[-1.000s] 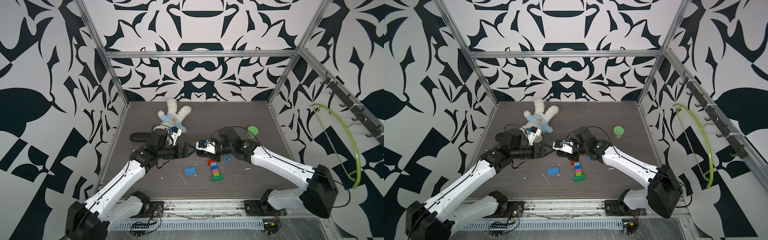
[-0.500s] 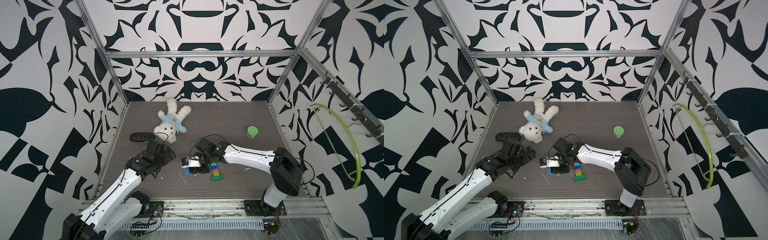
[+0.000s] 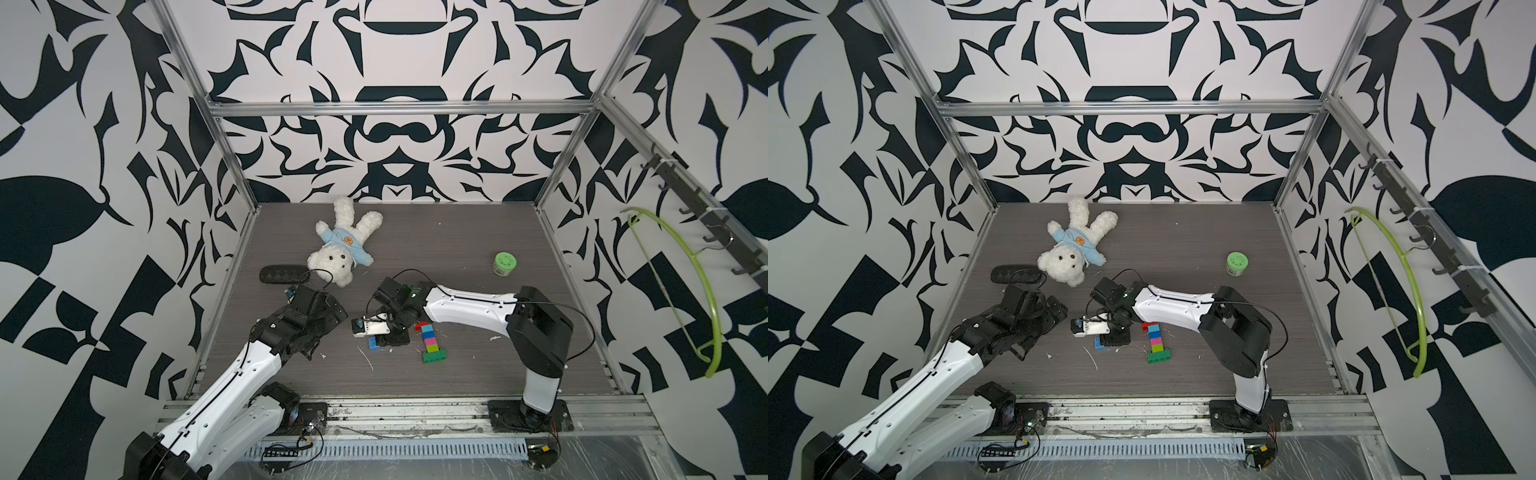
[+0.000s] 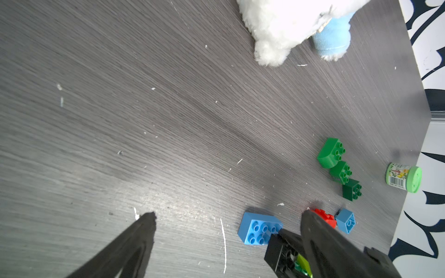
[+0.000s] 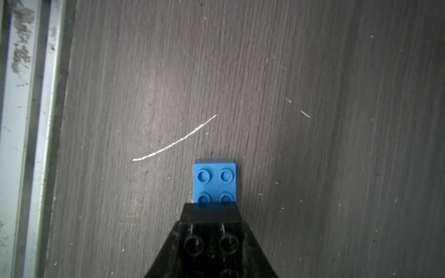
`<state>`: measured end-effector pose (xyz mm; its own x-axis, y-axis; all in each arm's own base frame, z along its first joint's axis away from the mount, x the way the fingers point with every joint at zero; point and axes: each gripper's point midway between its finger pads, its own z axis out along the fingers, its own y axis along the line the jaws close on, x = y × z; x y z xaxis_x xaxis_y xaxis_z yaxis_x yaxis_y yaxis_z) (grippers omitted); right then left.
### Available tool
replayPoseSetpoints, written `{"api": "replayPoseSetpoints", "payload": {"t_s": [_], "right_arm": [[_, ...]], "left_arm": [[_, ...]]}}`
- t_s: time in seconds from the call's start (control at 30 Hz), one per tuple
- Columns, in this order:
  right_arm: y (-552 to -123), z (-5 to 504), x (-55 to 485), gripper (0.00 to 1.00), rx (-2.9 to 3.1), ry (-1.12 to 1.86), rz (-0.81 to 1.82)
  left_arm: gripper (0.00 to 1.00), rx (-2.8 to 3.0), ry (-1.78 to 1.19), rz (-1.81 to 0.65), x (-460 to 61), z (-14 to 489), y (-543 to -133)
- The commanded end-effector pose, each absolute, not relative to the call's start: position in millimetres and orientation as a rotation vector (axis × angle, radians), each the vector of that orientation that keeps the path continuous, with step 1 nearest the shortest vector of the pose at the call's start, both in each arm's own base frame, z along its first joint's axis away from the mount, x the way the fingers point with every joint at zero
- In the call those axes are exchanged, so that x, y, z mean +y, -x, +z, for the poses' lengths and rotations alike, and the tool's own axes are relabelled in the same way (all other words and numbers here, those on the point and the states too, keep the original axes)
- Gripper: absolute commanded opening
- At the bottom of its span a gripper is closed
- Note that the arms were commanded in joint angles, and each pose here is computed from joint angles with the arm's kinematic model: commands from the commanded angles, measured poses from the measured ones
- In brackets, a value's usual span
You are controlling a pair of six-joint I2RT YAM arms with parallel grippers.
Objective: Assemble the number 1 with lego
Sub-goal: Assemble the lego brick with the lego brick.
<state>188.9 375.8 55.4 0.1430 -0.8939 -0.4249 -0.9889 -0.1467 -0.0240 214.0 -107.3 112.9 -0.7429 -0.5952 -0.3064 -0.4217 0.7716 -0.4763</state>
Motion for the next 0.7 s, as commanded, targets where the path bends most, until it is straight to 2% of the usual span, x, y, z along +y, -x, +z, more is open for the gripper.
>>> {"api": "replayPoseSetpoints", "payload": {"t_s": [0.0, 0.53, 0.67], "right_arm": [[-191.7, 67.2, 381.6, 0.19, 1.821, 2.116, 0.435], [-191.1, 48.8, 380.8, 0.22, 1.851, 2.166, 0.363], [-193.4, 43.5, 379.9, 0.25, 1.863, 2.173, 0.331]], "left_arm": [[1.0, 2.538, 0.785, -0.488, -100.2, 104.5, -207.3], [1.0, 2.538, 0.785, -0.486, -99.4, 103.9, -206.8], [1.0, 2.536, 0.789, -0.487, -98.8, 104.4, -206.7]]}}
